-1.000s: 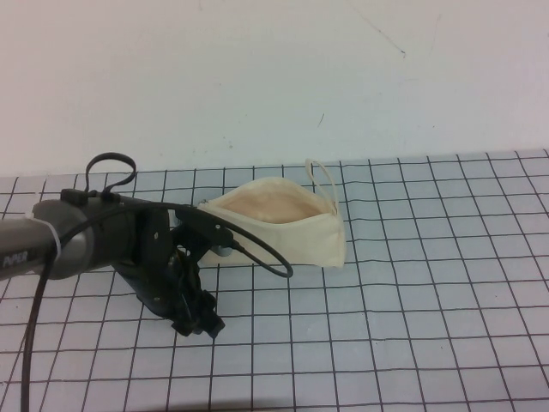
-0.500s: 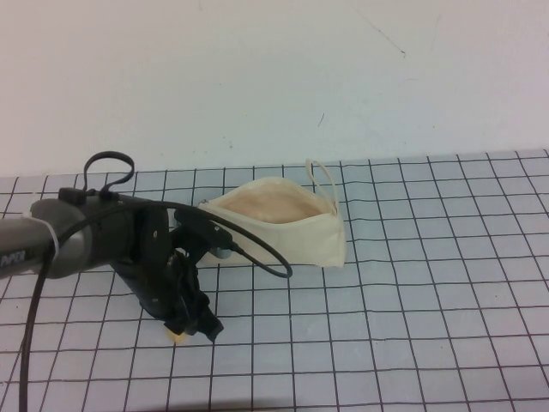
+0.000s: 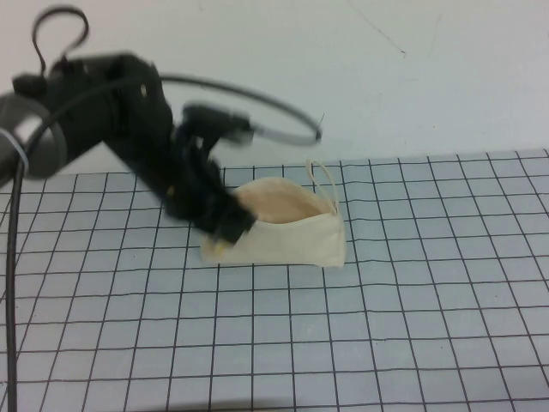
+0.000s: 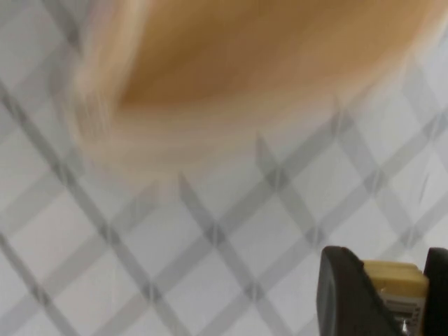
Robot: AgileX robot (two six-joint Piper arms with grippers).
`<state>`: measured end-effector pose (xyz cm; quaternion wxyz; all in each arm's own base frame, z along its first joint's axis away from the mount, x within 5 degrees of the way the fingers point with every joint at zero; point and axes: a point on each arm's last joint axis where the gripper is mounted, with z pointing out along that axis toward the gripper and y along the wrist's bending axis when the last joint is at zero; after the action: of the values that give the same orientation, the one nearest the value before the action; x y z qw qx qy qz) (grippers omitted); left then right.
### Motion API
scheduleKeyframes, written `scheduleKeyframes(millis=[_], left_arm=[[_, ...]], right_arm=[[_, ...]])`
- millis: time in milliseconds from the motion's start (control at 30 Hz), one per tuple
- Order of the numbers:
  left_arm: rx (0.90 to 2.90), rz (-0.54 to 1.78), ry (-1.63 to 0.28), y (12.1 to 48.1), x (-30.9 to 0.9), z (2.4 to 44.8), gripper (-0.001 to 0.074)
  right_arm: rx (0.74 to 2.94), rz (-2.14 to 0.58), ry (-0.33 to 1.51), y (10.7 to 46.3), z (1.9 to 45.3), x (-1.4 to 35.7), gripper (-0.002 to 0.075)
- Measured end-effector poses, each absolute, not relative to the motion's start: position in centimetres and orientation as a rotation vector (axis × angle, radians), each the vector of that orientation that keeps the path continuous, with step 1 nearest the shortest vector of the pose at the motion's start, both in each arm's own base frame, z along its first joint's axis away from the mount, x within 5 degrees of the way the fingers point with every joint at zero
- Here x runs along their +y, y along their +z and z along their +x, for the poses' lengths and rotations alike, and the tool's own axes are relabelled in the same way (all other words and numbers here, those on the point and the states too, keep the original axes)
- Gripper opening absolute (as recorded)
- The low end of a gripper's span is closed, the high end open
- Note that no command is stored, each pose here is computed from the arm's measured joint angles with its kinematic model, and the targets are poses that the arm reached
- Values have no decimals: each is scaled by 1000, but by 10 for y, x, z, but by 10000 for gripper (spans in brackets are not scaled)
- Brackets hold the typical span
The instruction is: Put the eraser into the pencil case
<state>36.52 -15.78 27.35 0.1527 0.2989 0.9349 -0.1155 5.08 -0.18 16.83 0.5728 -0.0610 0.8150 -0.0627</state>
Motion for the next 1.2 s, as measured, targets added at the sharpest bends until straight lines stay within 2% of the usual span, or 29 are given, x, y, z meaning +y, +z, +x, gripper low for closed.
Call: scheduleKeyframes(millis=[167,300,500,600,700,800,867,967,1200], left_arm=[[2400,698,-422,309,-171,388,181],[2318,688,-398,307,-173,398,188],[2340,746,-368,280,-177,410,365],[2317,747,-346,280,-176,413,379],[2273,751,-311,289,-175,415,295],[2222,746,-262,309,-171,413,115],[2172,734,-234,329,-167,407,48],[2079,696,-190,367,-158,392,15],[1794,638,-35,455,-127,335,1]], right_arm=[[1911,-143,-147,168,51,-2,-1],[1911,-143,-147,168,51,-2,-1],[1911,-143,-147,168,51,-2,-1],[1911,-143,-147,168,51,-2,-1],[1911,-143,-147,168,51,-2,-1],[1911,-143,-147,168,51,-2,-1],[1911,-143,-147,168,51,-2,-1],[1911,-143,-147,168,51,-2,-1],[1911,-143,-147,168,51,-2,-1]])
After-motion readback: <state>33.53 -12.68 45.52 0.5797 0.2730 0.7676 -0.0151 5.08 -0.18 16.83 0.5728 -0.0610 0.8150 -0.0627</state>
